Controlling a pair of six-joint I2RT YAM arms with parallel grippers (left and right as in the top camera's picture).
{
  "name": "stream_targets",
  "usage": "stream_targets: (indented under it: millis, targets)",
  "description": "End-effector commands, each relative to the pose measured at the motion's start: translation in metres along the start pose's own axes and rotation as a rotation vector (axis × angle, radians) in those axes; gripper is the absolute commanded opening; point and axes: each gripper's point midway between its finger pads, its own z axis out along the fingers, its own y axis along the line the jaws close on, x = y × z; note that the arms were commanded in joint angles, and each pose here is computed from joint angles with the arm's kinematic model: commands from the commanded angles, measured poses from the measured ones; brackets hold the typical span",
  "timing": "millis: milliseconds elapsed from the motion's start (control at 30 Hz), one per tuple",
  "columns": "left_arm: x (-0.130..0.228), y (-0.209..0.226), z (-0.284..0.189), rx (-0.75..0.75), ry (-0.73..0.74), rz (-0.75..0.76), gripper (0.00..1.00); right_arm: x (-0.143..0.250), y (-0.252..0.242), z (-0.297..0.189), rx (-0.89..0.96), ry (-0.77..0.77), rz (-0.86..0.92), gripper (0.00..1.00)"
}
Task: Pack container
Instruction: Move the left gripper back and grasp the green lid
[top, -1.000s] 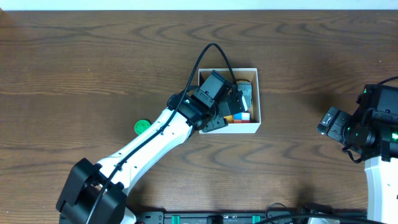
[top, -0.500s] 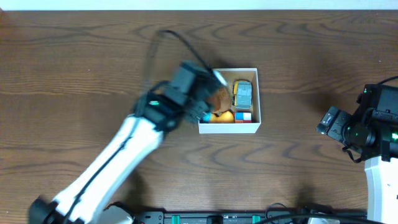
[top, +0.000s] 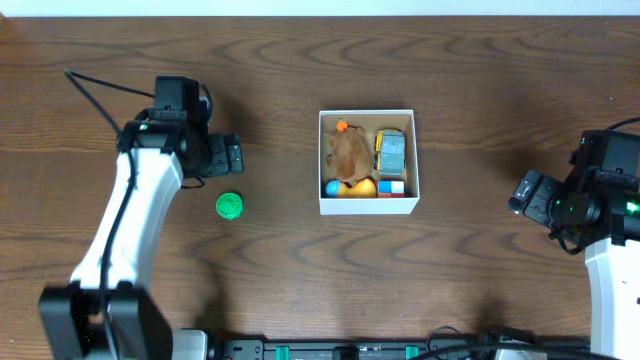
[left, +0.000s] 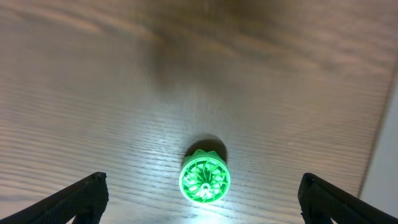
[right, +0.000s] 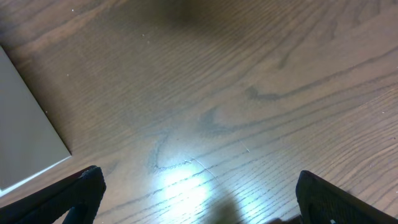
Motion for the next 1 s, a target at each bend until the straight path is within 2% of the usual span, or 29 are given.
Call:
stream_targets:
  millis: [0, 133, 300, 733, 967]
  targets:
    - [0.019, -0.001, 0.031, 0.006, 0.124, -0.048, 0.98, 0.001, -0.001, 0.001, 0.0, 0.005, -0.01, 0.99]
    - [0.039, 0.003, 0.06, -0.018, 0.252, -0.056, 0.98, 0.001, -0.001, 0.001, 0.001, 0.007, -0.01, 0.99]
    - [0.054, 0.004, 0.076, -0.021, 0.334, -0.061, 0.97, 0.001, -0.001, 0.001, 0.001, 0.007, -0.01, 0.99]
    - [0.076, 0.008, 0.081, -0.041, 0.399, -0.09, 0.97, 0.001, -0.001, 0.001, 0.001, 0.008, -0.01, 0.99]
    - [0.081, 0.009, 0.092, -0.037, 0.38, -0.089, 0.97, 0.002, -0.001, 0.001, 0.001, 0.008, -0.01, 0.99]
